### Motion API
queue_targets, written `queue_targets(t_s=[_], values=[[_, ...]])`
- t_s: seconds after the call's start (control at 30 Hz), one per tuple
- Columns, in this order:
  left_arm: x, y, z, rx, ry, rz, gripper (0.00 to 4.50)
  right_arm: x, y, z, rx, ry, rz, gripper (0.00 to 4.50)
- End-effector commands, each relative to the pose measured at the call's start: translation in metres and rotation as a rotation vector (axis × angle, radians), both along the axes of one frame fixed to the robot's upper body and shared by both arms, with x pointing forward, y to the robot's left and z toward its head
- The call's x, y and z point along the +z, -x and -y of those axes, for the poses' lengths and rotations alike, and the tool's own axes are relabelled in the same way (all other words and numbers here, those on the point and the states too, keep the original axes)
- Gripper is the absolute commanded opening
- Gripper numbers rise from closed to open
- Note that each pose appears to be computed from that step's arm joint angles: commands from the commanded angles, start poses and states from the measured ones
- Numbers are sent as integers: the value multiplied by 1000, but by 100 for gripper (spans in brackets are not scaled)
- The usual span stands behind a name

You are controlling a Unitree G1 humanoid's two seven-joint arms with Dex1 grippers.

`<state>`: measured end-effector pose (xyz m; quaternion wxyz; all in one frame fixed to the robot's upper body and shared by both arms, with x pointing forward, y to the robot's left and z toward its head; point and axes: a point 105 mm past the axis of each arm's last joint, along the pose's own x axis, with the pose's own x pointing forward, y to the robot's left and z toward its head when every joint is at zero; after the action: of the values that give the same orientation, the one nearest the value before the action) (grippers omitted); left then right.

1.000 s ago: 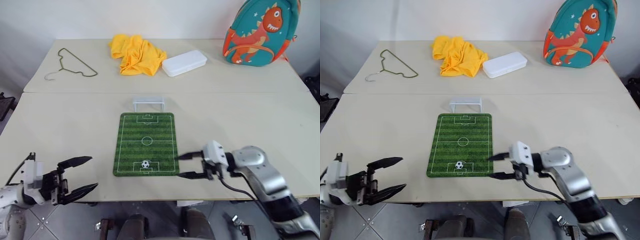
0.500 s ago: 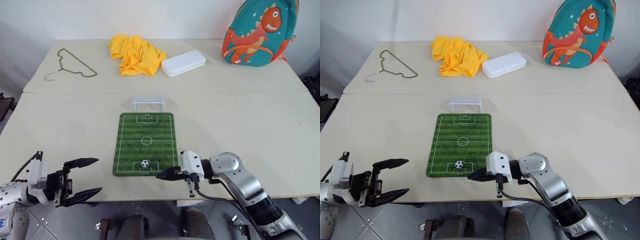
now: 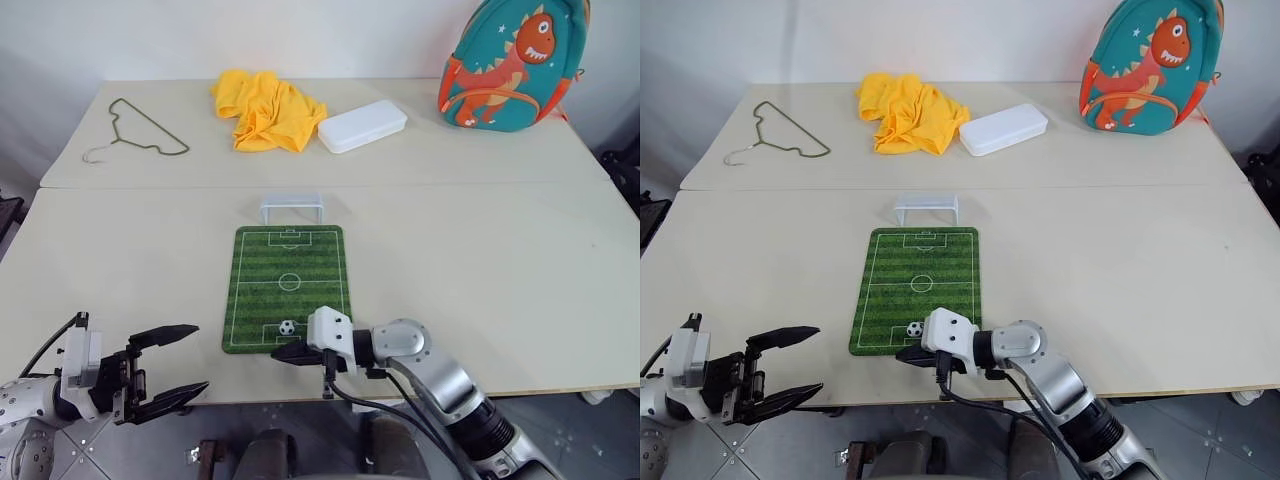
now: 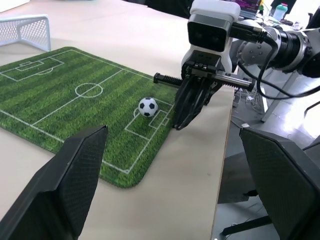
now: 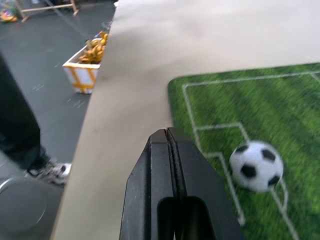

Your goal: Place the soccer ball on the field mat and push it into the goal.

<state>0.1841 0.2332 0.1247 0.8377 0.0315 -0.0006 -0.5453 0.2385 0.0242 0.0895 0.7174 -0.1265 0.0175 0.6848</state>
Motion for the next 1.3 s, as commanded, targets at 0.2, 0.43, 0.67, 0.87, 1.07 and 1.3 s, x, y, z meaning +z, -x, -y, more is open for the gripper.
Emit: queue_targets(t_s=[0.2, 0.43, 0.67, 0.87, 1.07, 1.3], values=[[10, -8, 0, 36, 27, 46, 450, 24, -53, 5, -168, -7, 118, 2], [14, -33, 1, 239, 163, 55, 450, 63, -116, 18, -386, -48, 273, 2], [11, -52, -13, 446, 145, 84, 450, 66, -101, 47, -411, -78, 286, 2], [15, -64, -17, 506, 136, 139, 450, 68, -84, 100, -446, -100, 314, 2], [16, -75, -20, 529, 102, 179, 450, 73, -63, 176, -527, -150, 323, 2], [8, -85, -23, 560, -48, 218, 450, 70, -35, 234, -571, -95, 354, 2]])
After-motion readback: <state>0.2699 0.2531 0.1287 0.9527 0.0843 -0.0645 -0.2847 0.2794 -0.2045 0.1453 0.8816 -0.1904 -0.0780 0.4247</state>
